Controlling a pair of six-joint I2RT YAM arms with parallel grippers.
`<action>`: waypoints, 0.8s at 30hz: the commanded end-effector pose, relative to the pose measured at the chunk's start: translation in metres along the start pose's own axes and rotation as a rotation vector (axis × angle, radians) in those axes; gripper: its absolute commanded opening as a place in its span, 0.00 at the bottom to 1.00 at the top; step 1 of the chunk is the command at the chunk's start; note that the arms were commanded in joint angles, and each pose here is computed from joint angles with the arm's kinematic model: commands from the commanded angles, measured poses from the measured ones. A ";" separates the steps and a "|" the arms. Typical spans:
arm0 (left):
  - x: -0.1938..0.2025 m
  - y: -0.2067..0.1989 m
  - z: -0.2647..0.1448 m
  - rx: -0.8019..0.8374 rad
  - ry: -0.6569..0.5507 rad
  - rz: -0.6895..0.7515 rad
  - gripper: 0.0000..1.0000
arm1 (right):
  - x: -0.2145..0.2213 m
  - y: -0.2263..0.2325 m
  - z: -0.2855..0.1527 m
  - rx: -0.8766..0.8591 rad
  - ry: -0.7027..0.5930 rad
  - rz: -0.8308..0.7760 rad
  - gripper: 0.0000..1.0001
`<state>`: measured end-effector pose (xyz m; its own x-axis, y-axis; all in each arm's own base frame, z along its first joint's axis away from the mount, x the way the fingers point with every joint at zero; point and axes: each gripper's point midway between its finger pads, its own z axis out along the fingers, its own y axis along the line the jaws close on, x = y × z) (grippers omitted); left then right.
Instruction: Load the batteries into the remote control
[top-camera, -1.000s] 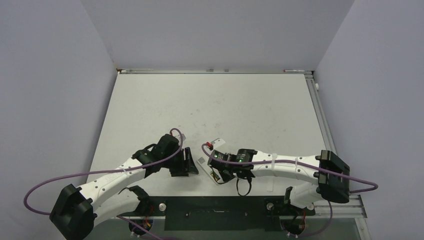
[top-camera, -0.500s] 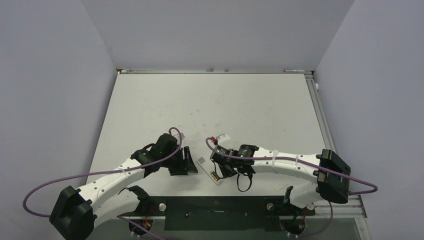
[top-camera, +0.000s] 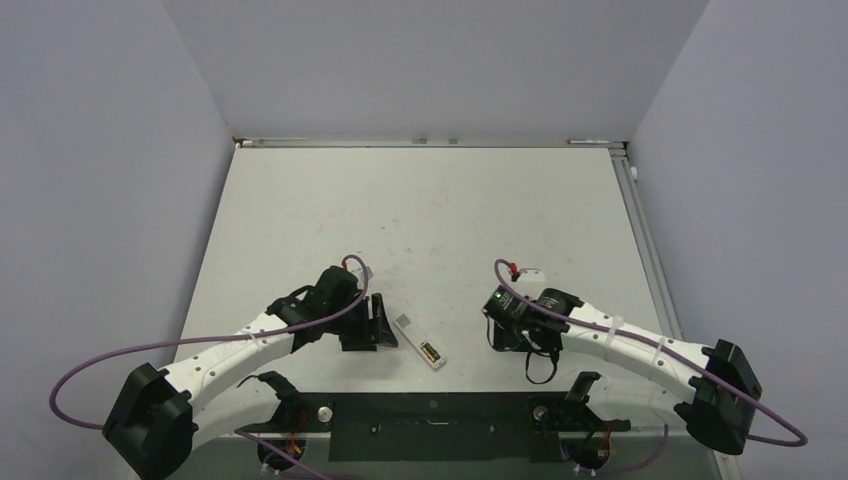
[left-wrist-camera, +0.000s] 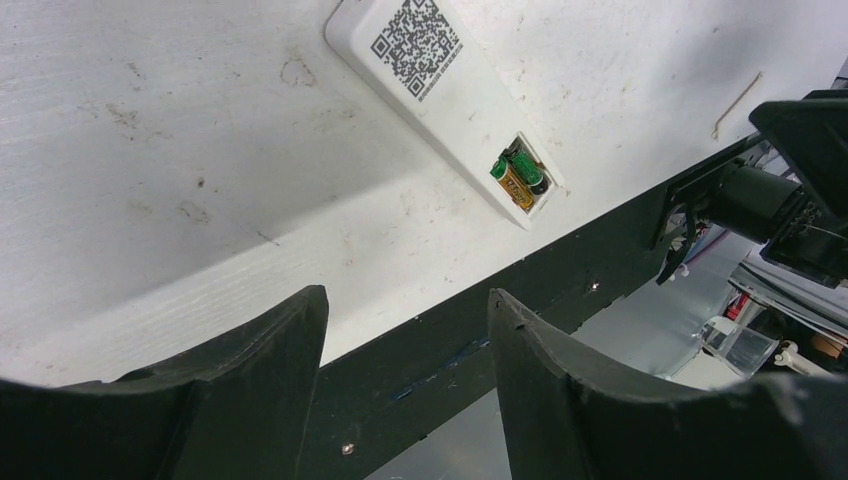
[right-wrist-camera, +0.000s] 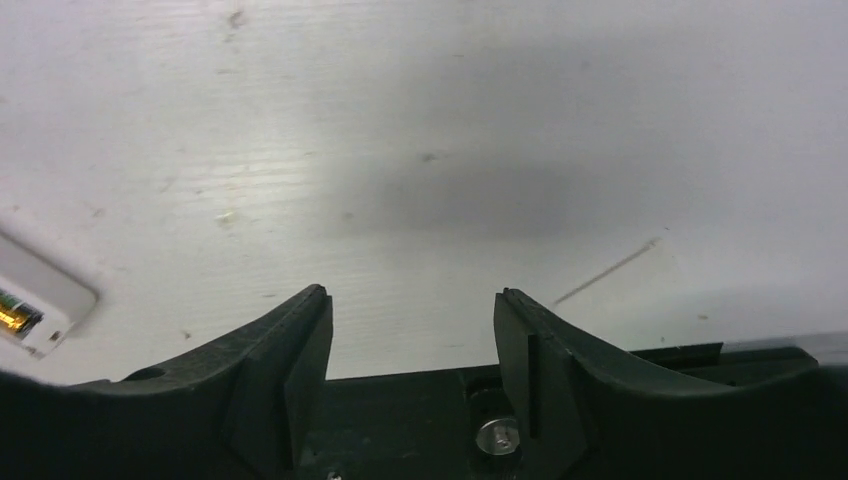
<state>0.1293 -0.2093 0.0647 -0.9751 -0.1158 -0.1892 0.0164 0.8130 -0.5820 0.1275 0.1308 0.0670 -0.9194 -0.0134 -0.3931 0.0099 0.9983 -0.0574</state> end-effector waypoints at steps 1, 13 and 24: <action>-0.010 -0.015 0.000 0.062 -0.024 0.043 0.57 | 0.009 -0.042 0.003 0.115 0.007 0.233 0.65; -0.004 -0.023 0.003 0.124 0.020 0.084 0.67 | 0.020 -0.075 0.003 0.229 -0.007 0.560 0.86; 0.005 -0.037 0.002 0.219 0.077 0.107 0.70 | 0.038 -0.063 0.005 0.196 0.074 0.759 0.88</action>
<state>0.1225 -0.2291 0.0734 -0.9837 -0.0195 -0.1789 0.1067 0.7372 -0.6672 0.1011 0.0647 0.0555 -0.7204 0.5887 -0.3668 0.6351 0.7724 -0.0076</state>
